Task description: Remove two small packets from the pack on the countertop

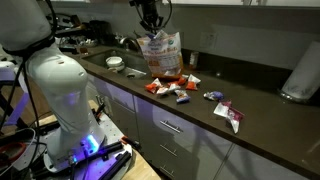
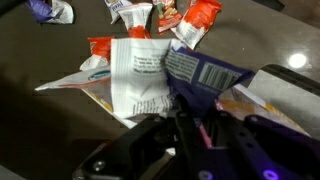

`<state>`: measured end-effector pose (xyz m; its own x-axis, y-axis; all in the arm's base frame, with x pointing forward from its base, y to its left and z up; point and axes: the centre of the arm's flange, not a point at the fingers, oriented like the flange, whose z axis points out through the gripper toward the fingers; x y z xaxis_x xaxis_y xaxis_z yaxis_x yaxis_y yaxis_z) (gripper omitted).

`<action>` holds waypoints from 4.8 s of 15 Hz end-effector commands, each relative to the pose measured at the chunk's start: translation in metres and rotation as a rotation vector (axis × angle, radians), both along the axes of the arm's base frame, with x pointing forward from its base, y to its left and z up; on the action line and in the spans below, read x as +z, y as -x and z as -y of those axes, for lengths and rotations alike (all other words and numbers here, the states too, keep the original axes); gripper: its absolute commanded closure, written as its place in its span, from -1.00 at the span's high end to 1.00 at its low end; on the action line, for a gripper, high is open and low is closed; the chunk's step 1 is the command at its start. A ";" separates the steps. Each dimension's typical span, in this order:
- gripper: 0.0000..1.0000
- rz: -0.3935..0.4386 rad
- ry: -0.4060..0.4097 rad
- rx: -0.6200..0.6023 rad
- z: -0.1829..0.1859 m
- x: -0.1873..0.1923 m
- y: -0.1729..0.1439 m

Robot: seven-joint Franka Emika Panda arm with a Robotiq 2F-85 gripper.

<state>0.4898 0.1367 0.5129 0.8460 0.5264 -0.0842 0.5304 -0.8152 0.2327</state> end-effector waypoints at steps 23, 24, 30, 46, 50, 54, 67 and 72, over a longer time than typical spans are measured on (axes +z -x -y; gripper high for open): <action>-0.82 0.210 -0.065 -0.133 0.065 0.117 0.003; -0.82 0.208 -0.060 -0.152 0.072 0.116 0.004; -0.82 0.166 -0.040 -0.261 0.119 0.092 0.016; -0.82 0.106 -0.046 -0.509 0.251 -0.078 -0.014; -0.82 0.116 -0.056 -0.676 0.252 -0.109 -0.034; -0.82 0.150 0.044 -0.854 0.247 -0.126 -0.045; -0.82 0.225 0.296 -1.304 0.280 -0.156 -0.071; -0.82 0.283 0.337 -1.426 0.293 -0.164 -0.069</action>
<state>0.5537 -0.1514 0.3486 0.6804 -0.7124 0.1719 -0.6985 -0.5594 0.4462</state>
